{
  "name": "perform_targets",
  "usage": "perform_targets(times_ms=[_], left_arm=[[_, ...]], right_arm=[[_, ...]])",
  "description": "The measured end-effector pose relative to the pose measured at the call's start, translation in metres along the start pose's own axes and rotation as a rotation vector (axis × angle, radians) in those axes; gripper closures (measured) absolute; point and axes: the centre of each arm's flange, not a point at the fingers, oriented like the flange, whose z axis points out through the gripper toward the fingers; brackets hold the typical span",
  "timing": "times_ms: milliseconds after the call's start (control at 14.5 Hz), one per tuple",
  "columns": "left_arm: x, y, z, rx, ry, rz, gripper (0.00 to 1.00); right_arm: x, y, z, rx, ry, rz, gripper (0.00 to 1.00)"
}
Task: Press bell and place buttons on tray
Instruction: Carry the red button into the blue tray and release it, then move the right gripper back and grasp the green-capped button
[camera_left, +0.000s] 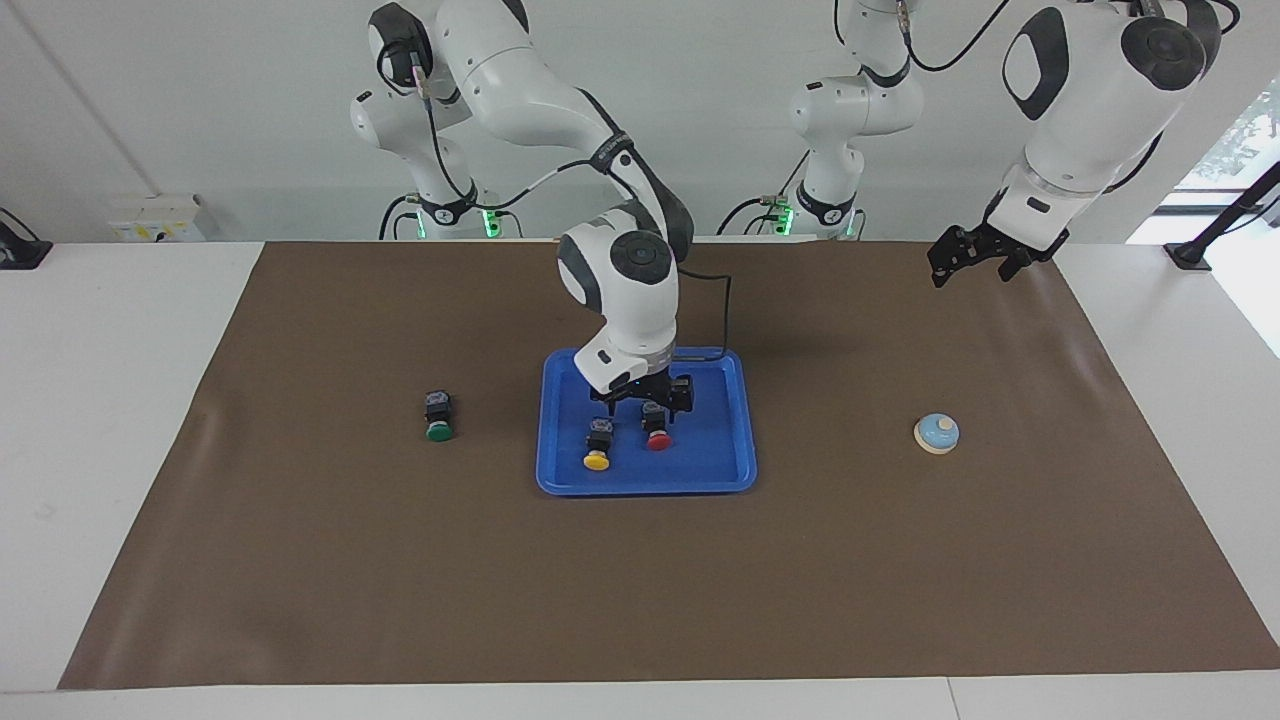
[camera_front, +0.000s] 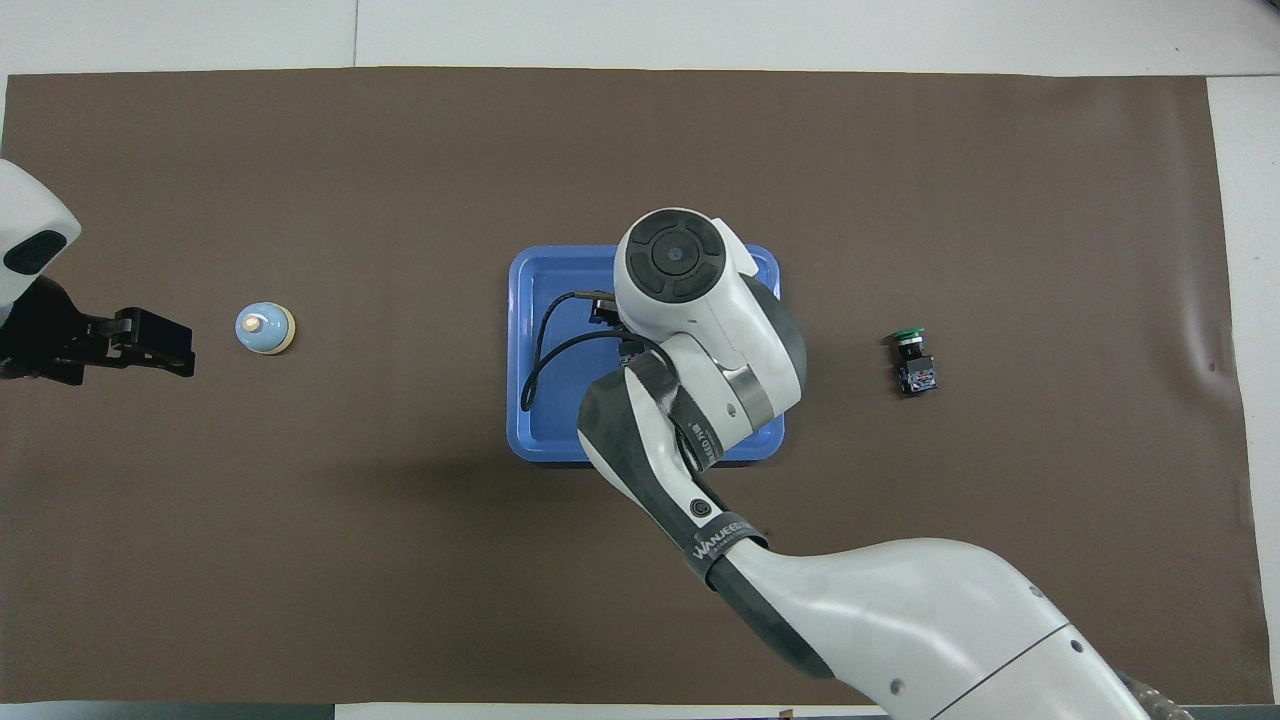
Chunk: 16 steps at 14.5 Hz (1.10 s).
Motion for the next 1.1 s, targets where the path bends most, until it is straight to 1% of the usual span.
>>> perform_targets(times_ms=[138,345,552,690,897,1034,1103], left_arm=[[0.0,0.0,0.0,0.0,0.0,0.0,0.0],[0.0,0.0,0.0,0.0,0.0,0.0,0.0],[0.0,0.0,0.0,0.0,0.0,0.0,0.0],[0.0,0.0,0.0,0.0,0.0,0.0,0.0],[0.0,0.0,0.0,0.0,0.0,0.0,0.0],[0.0,0.0,0.0,0.0,0.0,0.0,0.0],[0.0,0.0,0.0,0.0,0.0,0.0,0.0]], right_arm=[[0.032,0.05,-0.021,-0.002,0.004,-0.075,0.0],[0.075,0.152,-0.054,0.003,0.019,-0.153,0.0],[0.091,0.222,-0.08,0.001,0.016,-0.163,0.0],[0.096,0.249,-0.085,0.0,0.013,-0.165,0.0],[0.092,0.258,-0.074,-0.004,-0.008,-0.299,0.0],[0.092,0.266,-0.063,-0.003,0.0,-0.385,0.0],[0.092,0.272,-0.057,-0.003,0.006,-0.406,0.0]])
